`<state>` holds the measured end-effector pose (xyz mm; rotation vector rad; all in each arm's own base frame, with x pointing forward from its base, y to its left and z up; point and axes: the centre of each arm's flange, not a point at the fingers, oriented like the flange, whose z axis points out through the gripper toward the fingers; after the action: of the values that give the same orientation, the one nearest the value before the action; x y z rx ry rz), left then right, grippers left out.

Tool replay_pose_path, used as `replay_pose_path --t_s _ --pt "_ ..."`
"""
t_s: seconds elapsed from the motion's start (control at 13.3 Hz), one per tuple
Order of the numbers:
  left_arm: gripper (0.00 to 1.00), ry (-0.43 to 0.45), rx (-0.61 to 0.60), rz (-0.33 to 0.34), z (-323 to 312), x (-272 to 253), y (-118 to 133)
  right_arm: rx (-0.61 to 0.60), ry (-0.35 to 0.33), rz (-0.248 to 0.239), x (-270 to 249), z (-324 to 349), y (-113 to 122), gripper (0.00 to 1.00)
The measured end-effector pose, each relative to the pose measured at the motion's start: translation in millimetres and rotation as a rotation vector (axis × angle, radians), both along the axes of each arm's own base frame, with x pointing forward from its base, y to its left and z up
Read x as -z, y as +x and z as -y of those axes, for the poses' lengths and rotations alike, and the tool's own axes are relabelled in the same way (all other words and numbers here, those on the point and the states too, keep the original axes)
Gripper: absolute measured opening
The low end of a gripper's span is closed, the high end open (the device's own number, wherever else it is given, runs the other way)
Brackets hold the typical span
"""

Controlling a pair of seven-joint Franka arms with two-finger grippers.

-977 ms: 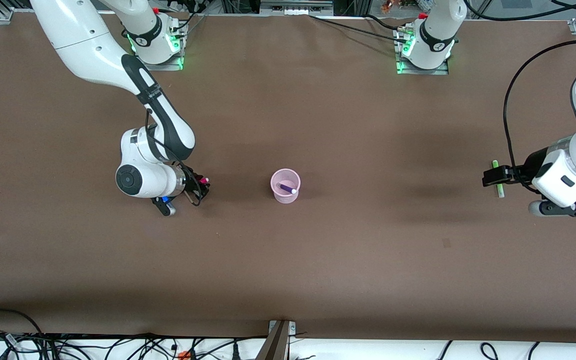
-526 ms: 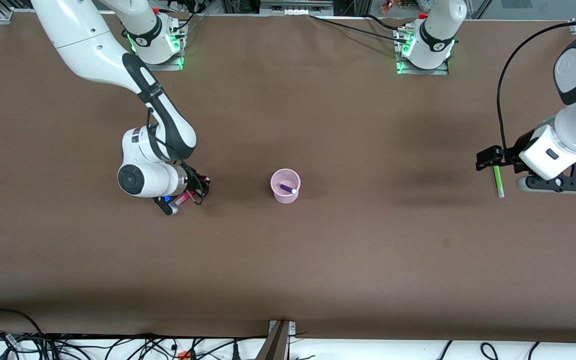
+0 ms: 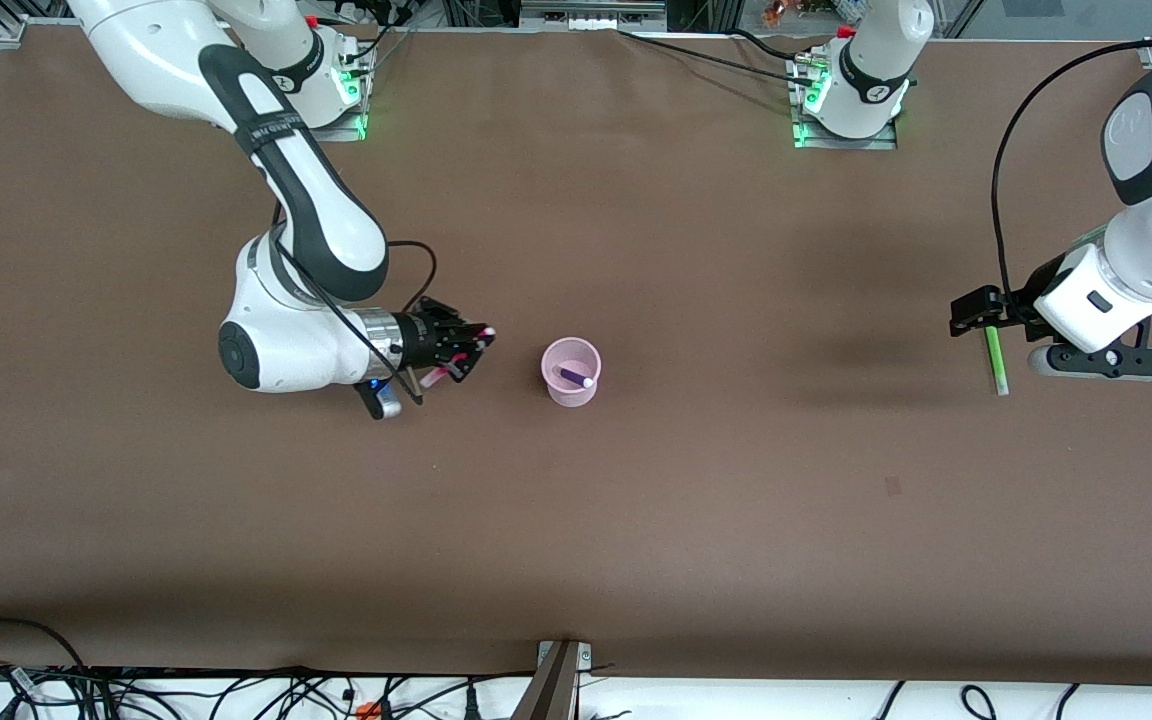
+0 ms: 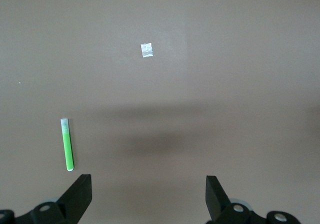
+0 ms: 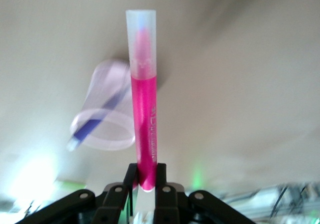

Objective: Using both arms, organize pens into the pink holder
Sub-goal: 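Carry the pink marker over the cup and release it inside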

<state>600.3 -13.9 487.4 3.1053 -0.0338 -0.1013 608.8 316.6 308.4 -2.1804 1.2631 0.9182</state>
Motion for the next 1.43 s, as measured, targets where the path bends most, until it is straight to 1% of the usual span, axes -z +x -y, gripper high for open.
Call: replay_pose_path --t_s 0.08,0.23,0.3,0.45,0.6,0.83,0.98,1.43 --pt "1.0 0.0 -0.001 0.0 0 0 0 0.049 0.064 -0.02 -4 -13 -1 0.17" --pt "1.0 0.0 -0.001 0.0 -1 0 0 0.14 0.154 -0.041 -7 -42 -6 0.17" --pt "1.0 0.0 -0.001 0.0 -1 0 0 0.185 0.188 -0.049 -6 -60 -11 0.17" --pt "1.0 0.0 -0.002 0.0 -1 0 0 0.256 0.231 -0.07 1 -89 -23 0.17" --pt "1.0 0.0 -0.004 0.0 -3 0 0 0.312 0.249 -0.084 9 -107 -32 0.17" --pt "1.0 0.0 -0.006 0.0 -3 0 0 0.345 0.244 -0.093 21 -118 -38 0.17" --pt "1.0 0.0 -0.006 -0.001 -3 1 0 0.351 0.238 -0.097 32 -117 -35 0.17" --pt "1.0 0.0 -0.006 -0.002 -3 1 0 0.335 0.231 -0.076 65 -109 -29 0.17"
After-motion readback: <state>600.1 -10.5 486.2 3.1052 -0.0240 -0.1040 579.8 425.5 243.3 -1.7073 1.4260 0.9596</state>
